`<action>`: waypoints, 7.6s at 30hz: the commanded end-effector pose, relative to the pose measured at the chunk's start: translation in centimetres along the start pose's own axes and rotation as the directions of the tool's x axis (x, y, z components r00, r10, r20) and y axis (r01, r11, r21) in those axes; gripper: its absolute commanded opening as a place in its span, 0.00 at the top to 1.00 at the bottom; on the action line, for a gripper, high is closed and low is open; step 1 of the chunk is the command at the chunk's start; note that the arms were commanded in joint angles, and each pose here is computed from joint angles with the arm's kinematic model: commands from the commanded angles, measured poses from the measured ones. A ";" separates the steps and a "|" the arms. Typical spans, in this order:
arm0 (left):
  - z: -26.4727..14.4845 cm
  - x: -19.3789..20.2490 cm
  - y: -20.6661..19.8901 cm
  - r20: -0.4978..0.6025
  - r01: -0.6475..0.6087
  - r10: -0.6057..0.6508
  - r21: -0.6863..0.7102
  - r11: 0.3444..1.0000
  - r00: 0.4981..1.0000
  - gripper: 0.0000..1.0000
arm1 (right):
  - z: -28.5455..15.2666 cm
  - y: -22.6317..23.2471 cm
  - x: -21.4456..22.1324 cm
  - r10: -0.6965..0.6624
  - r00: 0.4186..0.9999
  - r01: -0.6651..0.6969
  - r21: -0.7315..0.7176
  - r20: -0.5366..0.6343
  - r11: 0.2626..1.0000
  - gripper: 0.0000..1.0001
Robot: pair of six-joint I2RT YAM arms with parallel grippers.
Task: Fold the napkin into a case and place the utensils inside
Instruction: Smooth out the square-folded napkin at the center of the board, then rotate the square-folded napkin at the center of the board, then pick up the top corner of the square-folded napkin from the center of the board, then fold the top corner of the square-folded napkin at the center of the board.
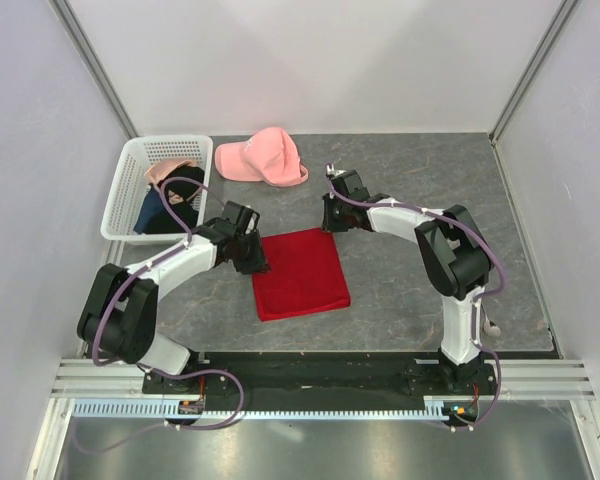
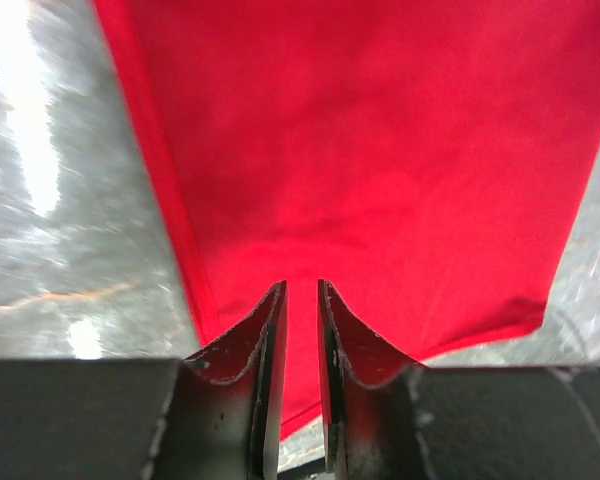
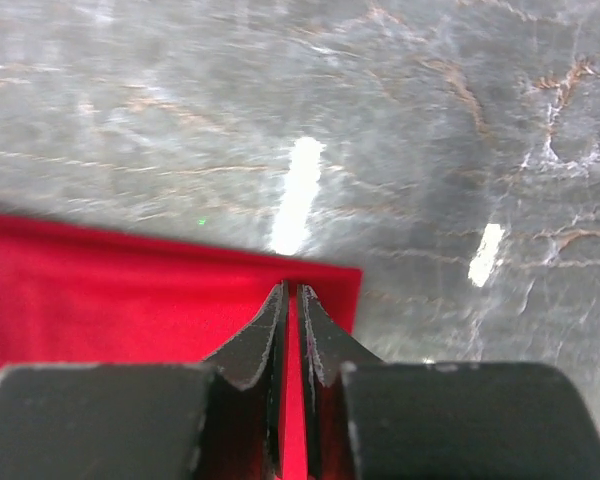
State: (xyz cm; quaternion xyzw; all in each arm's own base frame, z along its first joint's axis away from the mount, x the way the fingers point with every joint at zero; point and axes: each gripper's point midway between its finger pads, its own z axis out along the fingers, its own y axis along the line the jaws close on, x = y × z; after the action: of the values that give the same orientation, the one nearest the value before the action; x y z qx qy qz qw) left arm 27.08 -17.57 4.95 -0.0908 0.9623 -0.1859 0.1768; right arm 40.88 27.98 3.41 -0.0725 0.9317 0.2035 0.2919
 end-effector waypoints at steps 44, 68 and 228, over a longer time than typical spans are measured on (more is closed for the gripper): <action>0.6 13.9 -5.4 -0.200 -0.069 0.108 0.192 0.979 0.974 0.76 | -14.6 -5.7 13.2 0.036 0.999 -0.039 0.203 0.016 0.978 0.77; 3.3 1.2 1.6 0.028 -0.063 0.068 -0.154 0.986 0.997 0.83 | -11.6 -5.8 16.3 0.112 0.993 -0.107 0.150 -0.027 0.983 0.85; -0.6 14.4 -1.2 -0.075 -0.009 0.017 0.097 0.995 0.997 0.77 | -0.2 13.8 3.2 0.086 0.985 -0.139 -0.395 -0.149 0.908 1.00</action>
State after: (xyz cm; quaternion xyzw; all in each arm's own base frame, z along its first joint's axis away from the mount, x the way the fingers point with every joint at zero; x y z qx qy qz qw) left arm 13.79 -21.70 1.73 -0.0559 0.9601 -0.2300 0.1488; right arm 32.82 39.11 4.60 -0.0900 0.9029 0.3846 0.1695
